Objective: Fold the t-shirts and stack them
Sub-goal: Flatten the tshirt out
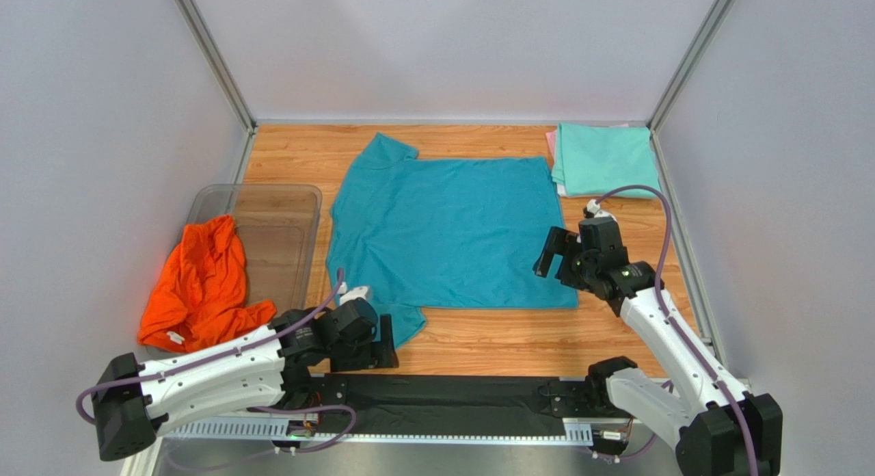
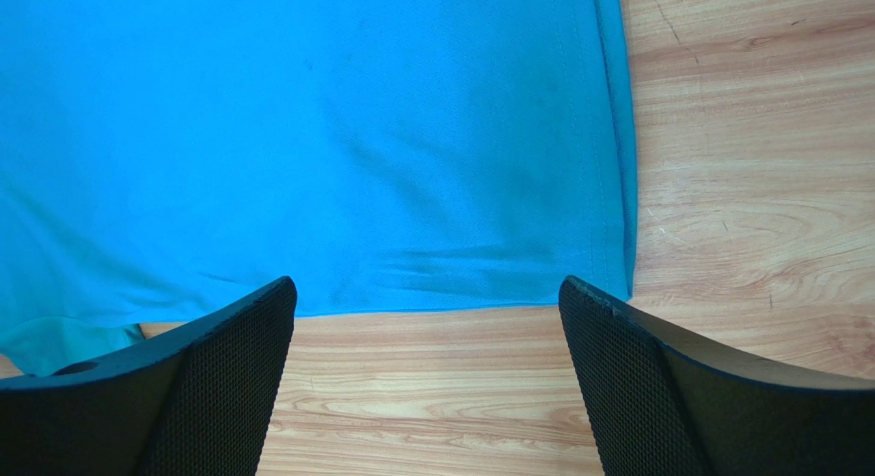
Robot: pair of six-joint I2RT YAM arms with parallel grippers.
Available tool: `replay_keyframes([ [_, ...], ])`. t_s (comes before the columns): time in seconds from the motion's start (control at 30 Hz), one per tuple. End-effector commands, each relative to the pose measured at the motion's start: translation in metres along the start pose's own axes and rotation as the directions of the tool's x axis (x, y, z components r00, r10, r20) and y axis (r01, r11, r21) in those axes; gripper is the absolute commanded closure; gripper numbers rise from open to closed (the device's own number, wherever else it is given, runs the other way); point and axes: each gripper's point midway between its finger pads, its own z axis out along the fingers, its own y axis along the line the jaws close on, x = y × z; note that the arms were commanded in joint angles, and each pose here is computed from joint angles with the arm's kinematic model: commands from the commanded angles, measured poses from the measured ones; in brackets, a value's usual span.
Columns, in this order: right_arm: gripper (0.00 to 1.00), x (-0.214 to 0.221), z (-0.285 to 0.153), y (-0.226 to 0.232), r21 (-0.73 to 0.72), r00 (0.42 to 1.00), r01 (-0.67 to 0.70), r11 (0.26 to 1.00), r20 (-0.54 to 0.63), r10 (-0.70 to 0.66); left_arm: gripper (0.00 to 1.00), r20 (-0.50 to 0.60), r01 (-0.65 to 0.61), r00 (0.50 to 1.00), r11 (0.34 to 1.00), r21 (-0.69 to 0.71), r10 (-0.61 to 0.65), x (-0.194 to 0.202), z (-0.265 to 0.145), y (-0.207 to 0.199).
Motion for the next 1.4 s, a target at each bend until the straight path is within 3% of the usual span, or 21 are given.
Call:
replay_keyframes([
  [0.0,0.0,-0.001,-0.004,0.01,-0.055,1.0,-0.012,0.998,0.004,0.013,0.03,0.046,0.086,0.995,0.995,-0.053,-0.083,-0.007,0.005,0.001],
  [0.03,0.0,-0.001,-0.004,0.009,-0.054,1.0,-0.012,0.998,0.003,0.012,0.1,0.067,0.098,0.993,0.993,-0.069,-0.093,-0.011,0.006,0.003],
  [0.1,0.0,0.001,-0.003,0.008,-0.051,1.0,0.0,0.999,-0.002,0.0,0.13,0.083,0.112,0.991,0.989,-0.097,-0.104,-0.014,0.009,0.007],
  [0.13,0.0,0.003,-0.003,0.006,-0.046,1.0,-0.002,0.999,-0.008,0.002,0.21,0.11,0.121,0.988,0.987,-0.107,-0.11,-0.019,0.01,0.008],
  [0.2,0.0,0.005,-0.003,0.005,-0.041,1.0,-0.005,0.999,-0.01,0.005,0.24,0.12,0.129,0.986,0.983,-0.13,-0.114,-0.021,0.011,0.011],
  [0.23,0.0,0.007,-0.002,0.004,-0.042,1.0,-0.005,0.999,-0.018,0.004,0.33,0.131,0.129,0.985,0.982,-0.135,-0.112,-0.023,0.011,0.011],
  [0.3,0.0,0.008,-0.002,0.004,-0.043,1.0,-0.014,0.999,-0.019,0.013,0.37,0.145,0.129,0.984,0.981,-0.146,-0.108,-0.026,0.011,0.013],
  [0.37,0.0,0.008,-0.003,0.005,-0.048,1.0,-0.016,0.999,-0.017,0.015,0.46,0.152,0.129,0.983,0.977,-0.17,-0.104,-0.027,0.011,0.017],
  [0.5,0.0,0.006,-0.003,0.006,-0.045,1.0,-0.007,0.999,-0.018,0.006,0.5,0.138,0.12,0.986,0.977,-0.178,-0.096,-0.025,0.016,0.017],
  [0.53,0.0,0.007,-0.002,0.005,-0.041,1.0,-0.005,0.999,-0.022,0.004,0.57,0.123,0.114,0.988,0.978,-0.175,-0.094,-0.022,0.017,0.015],
  [0.67,0.0,0.005,-0.001,-0.005,0.018,1.0,-0.028,0.999,-0.005,0.029,0.64,0.087,0.1,0.992,0.978,-0.182,-0.086,-0.016,0.02,0.016],
  [0.7,0.0,0.007,-0.002,-0.009,0.037,0.999,-0.037,0.999,-0.01,0.038,0.72,0.081,0.1,0.993,0.978,-0.182,-0.086,-0.015,0.02,0.017],
  [0.9,0.0,0.011,-0.008,-0.023,0.112,0.998,-0.065,0.992,-0.007,0.066,0.99,0.054,0.096,0.995,0.982,-0.162,-0.088,-0.006,0.016,0.02],
  [1.1,0.04,0.017,-0.013,-0.051,0.248,0.991,-0.135,0.959,0.042,0.129,1.0,0.025,0.087,0.996,0.983,-0.163,-0.084,-0.001,0.011,0.021],
  [1.33,0.1,0.053,0.0,-0.062,0.296,0.97,-0.222,0.929,-0.029,0.241,1.0,0.014,0.083,0.997,0.984,-0.156,-0.081,0.001,0.006,0.021],
  [1.37,0.16,0.055,0.002,-0.062,0.294,0.969,-0.224,0.929,-0.034,0.245,1.0,0.012,0.085,0.996,0.985,-0.15,-0.084,0.001,0.006,0.019],
])
